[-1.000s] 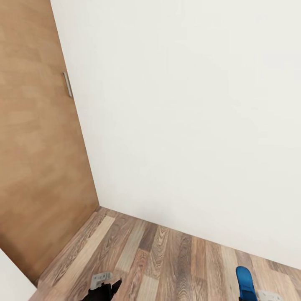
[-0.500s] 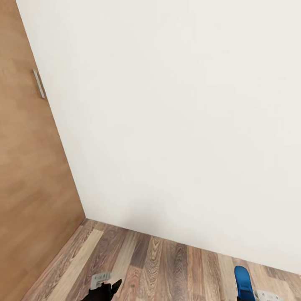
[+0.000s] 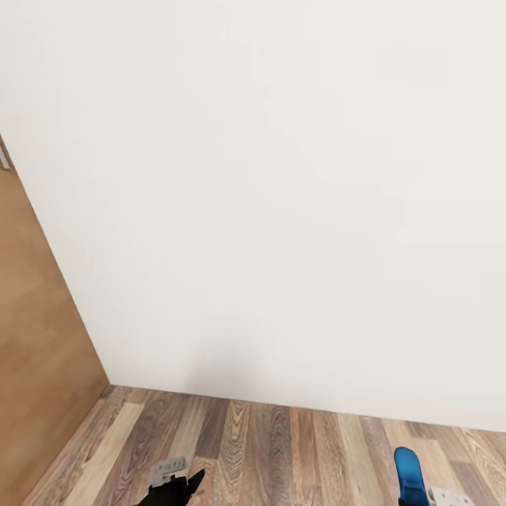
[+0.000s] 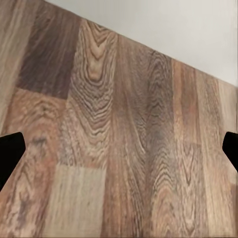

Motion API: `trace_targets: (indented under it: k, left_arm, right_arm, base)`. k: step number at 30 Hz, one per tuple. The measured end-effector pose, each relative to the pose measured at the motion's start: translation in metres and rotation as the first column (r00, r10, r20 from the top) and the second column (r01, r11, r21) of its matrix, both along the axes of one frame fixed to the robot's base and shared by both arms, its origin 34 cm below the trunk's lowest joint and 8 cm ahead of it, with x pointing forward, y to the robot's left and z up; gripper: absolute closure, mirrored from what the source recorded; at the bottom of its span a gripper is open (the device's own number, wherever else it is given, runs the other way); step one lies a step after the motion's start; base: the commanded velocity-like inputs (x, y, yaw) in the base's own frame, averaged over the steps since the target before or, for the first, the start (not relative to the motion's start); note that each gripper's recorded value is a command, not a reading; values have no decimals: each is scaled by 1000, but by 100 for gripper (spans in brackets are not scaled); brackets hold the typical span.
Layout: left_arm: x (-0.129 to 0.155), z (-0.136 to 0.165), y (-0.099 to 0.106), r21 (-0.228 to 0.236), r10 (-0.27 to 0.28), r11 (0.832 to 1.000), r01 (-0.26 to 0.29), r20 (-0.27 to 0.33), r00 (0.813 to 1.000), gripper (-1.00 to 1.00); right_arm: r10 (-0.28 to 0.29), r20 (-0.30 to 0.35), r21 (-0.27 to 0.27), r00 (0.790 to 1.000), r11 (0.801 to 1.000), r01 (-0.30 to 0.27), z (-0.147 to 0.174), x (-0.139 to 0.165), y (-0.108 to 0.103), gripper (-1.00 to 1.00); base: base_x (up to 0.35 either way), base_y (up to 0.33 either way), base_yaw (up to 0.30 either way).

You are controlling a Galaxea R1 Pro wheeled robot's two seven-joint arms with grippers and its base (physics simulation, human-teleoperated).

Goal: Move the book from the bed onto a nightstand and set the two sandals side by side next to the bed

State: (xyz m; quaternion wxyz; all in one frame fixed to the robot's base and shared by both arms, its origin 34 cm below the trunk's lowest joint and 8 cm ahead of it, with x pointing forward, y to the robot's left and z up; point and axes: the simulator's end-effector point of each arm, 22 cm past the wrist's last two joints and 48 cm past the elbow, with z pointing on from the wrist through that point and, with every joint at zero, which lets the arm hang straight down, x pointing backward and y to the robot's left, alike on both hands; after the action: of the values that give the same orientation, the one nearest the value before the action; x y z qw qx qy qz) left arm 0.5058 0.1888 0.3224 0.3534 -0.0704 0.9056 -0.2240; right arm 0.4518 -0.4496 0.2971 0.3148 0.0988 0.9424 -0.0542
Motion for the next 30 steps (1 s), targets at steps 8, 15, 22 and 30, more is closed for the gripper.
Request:
trace_targets:
  k: [8, 15, 22, 30]
  left_arm:
    - [1, 2, 0, 0, -1, 1000, 1, 4, 1000, -100]
    - [2, 3, 0, 0, -1, 1000, 1, 8, 1000, -100]
    - [3, 4, 0, 0, -1, 1000, 1, 10, 1000, -100]
    - [3, 6, 0, 0, -1, 1000, 1, 14, 1000, -100]
  right_arm:
    - [-1, 4, 0, 1000, 1000, 1, 2, 1, 0, 100]
    - [-2, 8, -1, 1000, 1000, 2, 3, 2, -1, 100]
    - [-1, 10, -1, 1000, 1000, 1, 4, 3, -1, 100]
    - [-1, 14, -1, 1000, 1000, 1, 5, 4, -1, 100]
  base:
    - [70, 15, -300]
    - [231, 72, -300]
    - [30, 10, -300]
    - [2, 1, -300]
